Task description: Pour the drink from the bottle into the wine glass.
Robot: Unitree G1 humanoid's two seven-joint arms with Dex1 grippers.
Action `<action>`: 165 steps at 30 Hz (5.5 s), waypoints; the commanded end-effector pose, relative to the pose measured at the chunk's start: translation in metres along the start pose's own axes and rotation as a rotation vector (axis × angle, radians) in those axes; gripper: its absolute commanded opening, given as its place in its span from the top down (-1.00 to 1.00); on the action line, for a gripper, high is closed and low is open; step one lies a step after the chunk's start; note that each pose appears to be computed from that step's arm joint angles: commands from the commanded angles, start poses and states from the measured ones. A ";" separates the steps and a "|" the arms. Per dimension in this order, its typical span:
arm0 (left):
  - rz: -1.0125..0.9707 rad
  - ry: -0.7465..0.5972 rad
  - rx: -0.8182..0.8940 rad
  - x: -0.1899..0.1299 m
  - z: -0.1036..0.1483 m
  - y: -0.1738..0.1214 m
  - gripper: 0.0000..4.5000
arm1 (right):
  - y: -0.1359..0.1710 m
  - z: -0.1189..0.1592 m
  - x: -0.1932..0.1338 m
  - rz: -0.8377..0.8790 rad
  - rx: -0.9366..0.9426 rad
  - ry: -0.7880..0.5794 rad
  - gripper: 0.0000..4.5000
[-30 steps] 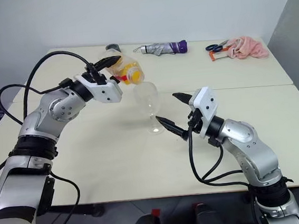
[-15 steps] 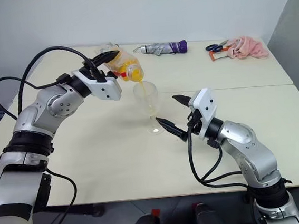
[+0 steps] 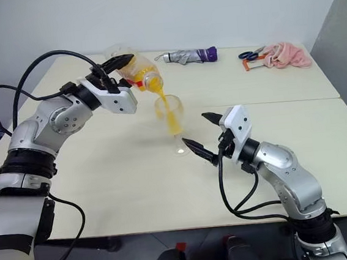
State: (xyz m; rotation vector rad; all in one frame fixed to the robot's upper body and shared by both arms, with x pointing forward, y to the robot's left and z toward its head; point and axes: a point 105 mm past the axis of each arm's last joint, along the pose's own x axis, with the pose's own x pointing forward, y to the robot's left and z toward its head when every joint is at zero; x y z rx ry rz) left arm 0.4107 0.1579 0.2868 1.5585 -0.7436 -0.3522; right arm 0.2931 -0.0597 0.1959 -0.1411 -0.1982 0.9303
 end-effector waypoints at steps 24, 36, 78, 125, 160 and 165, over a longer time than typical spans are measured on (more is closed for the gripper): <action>0.069 -0.003 0.101 0.002 -0.008 0.032 0.25 | 0.018 0.007 0.001 -0.021 0.021 -0.120 -1.00; 0.068 0.003 0.106 0.003 -0.010 0.032 0.25 | 0.017 0.008 0.002 -0.022 0.021 -0.117 -1.00; 0.061 -0.020 -0.108 0.014 0.000 0.017 0.25 | 0.023 0.004 0.002 -0.003 0.021 -0.099 -1.00; 0.233 0.608 -1.550 -0.128 -0.066 -0.132 -0.08 | 0.036 0.011 0.027 0.257 -0.079 0.077 -1.00; 0.420 0.757 -1.487 -0.197 0.009 -0.140 -0.98 | -0.052 -0.101 -0.045 -0.480 0.088 0.031 -1.00; 0.413 0.741 -1.489 -0.199 0.014 -0.140 -0.98 | -0.056 -0.099 -0.041 -0.467 0.073 0.026 -1.00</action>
